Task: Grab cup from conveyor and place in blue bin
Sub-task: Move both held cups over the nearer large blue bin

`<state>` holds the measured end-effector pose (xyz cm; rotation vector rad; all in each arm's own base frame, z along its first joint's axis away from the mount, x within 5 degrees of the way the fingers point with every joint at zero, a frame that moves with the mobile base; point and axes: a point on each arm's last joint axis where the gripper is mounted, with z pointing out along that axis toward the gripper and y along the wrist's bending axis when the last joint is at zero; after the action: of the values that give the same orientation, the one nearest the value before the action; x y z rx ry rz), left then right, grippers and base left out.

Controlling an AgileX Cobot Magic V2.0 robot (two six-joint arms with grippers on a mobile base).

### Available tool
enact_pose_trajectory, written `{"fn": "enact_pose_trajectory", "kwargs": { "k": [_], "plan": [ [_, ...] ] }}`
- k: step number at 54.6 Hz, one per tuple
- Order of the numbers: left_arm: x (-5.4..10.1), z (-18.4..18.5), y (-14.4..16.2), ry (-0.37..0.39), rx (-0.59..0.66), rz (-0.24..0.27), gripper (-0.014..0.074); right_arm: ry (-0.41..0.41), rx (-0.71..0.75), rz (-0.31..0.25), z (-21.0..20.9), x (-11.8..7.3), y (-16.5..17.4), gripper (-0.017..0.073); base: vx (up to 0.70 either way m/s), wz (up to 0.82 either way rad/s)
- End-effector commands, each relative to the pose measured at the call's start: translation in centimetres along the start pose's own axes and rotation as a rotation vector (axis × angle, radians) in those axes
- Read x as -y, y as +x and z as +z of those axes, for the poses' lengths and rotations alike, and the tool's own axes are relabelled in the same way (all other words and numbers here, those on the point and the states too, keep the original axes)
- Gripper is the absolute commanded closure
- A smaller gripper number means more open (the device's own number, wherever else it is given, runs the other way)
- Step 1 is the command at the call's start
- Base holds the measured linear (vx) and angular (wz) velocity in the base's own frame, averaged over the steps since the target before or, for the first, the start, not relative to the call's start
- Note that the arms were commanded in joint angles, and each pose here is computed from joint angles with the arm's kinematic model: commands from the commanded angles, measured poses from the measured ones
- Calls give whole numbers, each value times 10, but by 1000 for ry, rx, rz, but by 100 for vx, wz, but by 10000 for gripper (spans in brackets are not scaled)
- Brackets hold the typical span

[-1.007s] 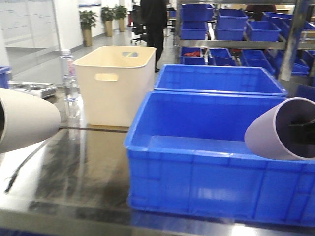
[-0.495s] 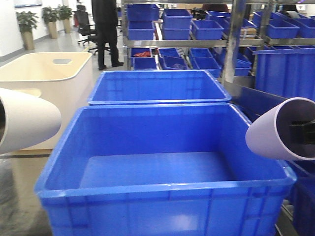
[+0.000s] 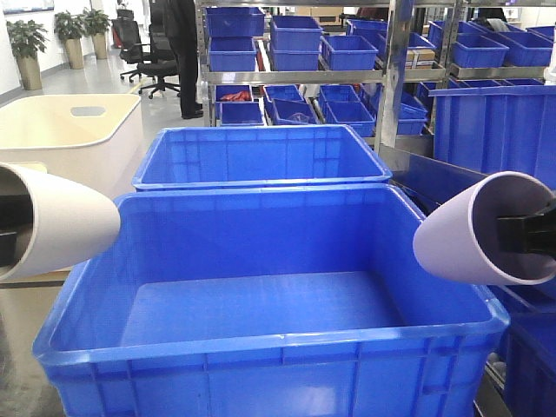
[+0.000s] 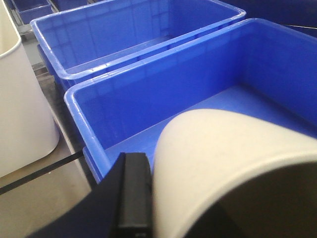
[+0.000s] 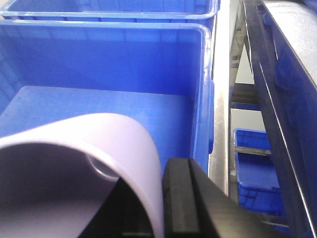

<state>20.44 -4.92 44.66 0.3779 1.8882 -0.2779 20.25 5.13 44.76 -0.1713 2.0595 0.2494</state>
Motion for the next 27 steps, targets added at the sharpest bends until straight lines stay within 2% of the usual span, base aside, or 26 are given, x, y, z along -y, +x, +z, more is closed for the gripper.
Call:
{"fn": "enact_pose_trajectory", "kwargs": {
  "k": [1,20,27],
  "plan": [
    [2,-10,-17,-12,120,-11,601,48,132,-47,-14,5,-16,568,0,0],
    [2,-10,-17,-12,120,-11,601,47,132,-47,-14,4,-16,568,0,0],
    [2,-10,-17,-13,122,-11,601,28,130,-28,-12,3,-16,568,0,0]
  ]
}}
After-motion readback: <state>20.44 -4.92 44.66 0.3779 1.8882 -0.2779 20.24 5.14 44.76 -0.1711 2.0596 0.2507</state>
